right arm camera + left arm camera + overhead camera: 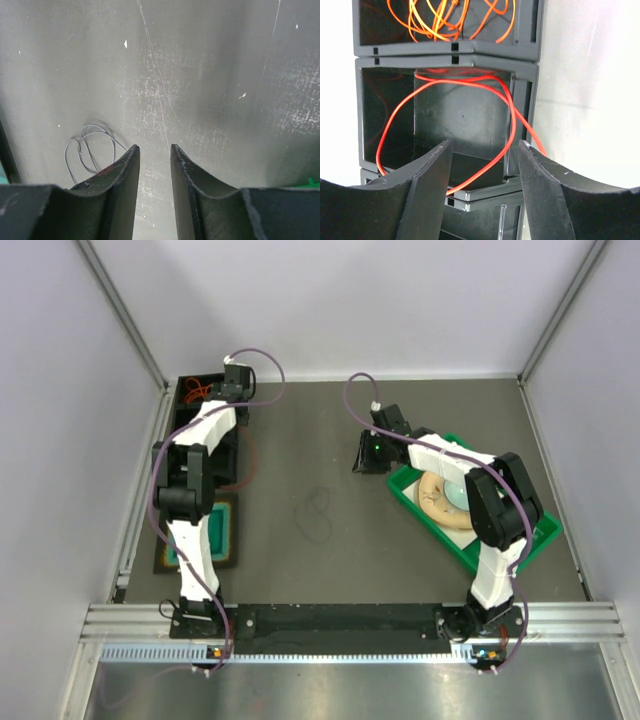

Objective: Untangle the cables

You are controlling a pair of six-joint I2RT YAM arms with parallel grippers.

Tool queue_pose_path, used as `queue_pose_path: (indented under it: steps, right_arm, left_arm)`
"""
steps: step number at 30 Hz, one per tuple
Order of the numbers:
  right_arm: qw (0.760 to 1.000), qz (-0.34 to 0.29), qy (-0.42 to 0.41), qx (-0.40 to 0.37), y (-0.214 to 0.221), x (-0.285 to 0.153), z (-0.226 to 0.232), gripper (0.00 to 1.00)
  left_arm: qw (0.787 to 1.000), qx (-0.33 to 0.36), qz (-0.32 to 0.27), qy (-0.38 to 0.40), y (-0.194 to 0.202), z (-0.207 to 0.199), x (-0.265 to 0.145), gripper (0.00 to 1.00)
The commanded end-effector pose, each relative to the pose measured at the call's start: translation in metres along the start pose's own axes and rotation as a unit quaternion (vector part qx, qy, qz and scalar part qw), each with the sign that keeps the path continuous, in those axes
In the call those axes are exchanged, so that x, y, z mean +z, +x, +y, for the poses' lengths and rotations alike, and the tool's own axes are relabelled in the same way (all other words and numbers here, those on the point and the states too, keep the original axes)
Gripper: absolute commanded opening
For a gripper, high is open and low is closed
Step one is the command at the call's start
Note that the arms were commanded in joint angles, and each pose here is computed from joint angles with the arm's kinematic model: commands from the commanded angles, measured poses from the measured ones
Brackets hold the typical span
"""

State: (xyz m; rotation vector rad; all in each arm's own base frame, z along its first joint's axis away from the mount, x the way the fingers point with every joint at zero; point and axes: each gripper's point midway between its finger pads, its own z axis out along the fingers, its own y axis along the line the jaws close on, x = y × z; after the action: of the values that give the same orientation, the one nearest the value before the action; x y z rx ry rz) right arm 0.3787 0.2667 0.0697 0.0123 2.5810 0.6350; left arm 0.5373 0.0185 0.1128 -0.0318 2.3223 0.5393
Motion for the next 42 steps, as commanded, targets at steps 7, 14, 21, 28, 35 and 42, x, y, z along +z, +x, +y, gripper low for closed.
queue_pose_path:
  steps: [7, 14, 21, 28, 35, 42]
  right_arm:
    - [1.000, -0.022, -0.019, -0.007, -0.014, -0.005, 0.016, 0.31]
    - [1.000, -0.022, -0.018, -0.007, -0.014, -0.005, 0.015, 0.31]
    - [1.000, -0.019, -0.018, -0.007, -0.013, -0.002, 0.015, 0.31]
    - [1.000, -0.018, -0.017, -0.006, -0.013, -0.001, 0.014, 0.31]
    - [1.000, -0.014, -0.015, -0.005, -0.011, 0.001, 0.012, 0.31]
    - [1.000, -0.012, -0.016, -0.005, -0.011, 0.003, 0.013, 0.31]
  left_arm:
    - [0.999, 0.035, 0.024, -0.024, 0.015, 0.004, 0.010, 0.55]
    - [0.997, 0.040, 0.022, -0.059, 0.016, 0.012, 0.016, 0.45]
    - [0.996, 0.017, -0.004, -0.086, -0.001, 0.022, 0.016, 0.11]
    - [0.994, -0.034, -0.034, -0.097, -0.018, 0.028, 0.031, 0.00]
    - [0.990, -0.077, -0.075, -0.094, -0.033, 0.030, 0.043, 0.00]
    - [0.987, -0.087, -0.110, -0.077, -0.041, 0.030, 0.050, 0.00]
